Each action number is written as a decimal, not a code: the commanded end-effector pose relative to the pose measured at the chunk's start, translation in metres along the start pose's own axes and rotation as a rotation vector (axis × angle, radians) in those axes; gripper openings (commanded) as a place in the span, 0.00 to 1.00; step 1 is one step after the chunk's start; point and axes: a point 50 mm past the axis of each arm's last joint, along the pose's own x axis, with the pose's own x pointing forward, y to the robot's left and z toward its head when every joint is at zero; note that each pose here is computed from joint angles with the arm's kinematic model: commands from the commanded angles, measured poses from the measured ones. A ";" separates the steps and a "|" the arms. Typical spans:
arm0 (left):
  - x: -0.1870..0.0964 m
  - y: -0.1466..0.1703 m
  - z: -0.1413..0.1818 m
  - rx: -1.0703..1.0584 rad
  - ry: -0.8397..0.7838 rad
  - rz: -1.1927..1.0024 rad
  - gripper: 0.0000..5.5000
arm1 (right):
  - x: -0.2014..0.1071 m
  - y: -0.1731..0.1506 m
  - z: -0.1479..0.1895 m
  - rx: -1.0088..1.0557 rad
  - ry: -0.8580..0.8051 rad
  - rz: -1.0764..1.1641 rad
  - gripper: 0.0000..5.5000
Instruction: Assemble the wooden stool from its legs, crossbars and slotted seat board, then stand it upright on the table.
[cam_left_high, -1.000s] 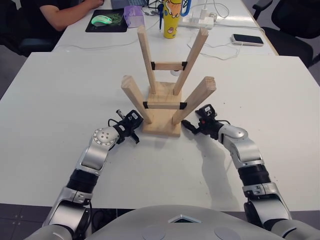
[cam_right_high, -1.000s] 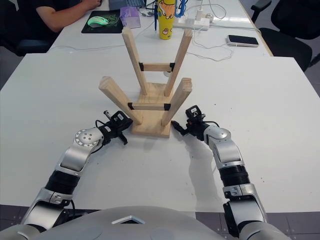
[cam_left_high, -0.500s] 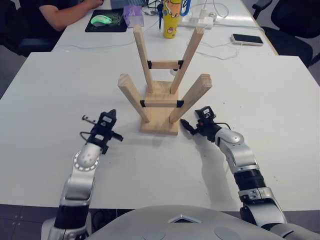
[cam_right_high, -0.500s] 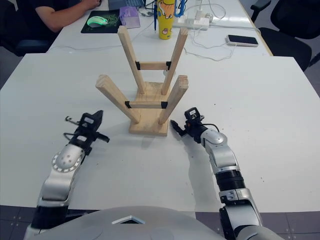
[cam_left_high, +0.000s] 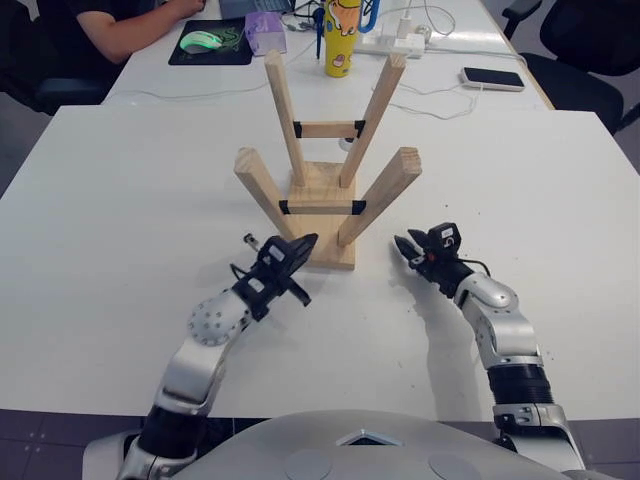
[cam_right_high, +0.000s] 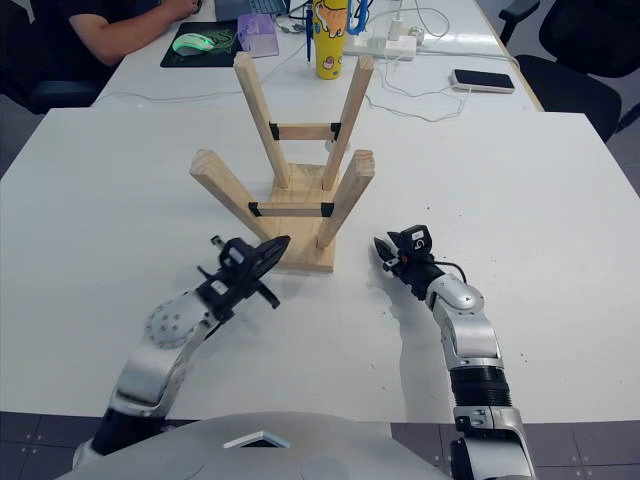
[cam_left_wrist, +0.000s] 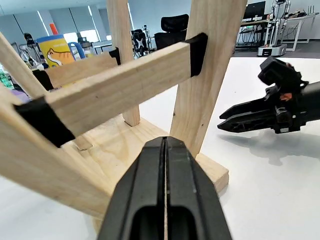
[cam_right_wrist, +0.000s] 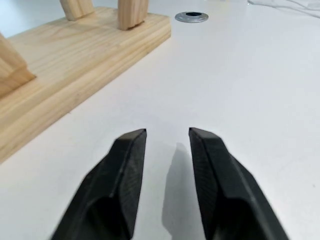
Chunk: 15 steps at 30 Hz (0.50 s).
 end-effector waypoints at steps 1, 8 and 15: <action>0.015 -0.006 -0.017 -0.030 0.139 -0.032 0.00 | 0.009 0.000 0.016 -0.006 -0.061 0.039 0.17; 0.026 0.007 -0.021 -0.089 0.183 0.081 0.00 | 0.006 -0.005 0.041 0.044 -0.202 0.107 0.00; 0.026 0.004 -0.032 -0.102 0.275 0.077 0.00 | 0.001 -0.022 0.124 0.193 -0.446 0.279 0.00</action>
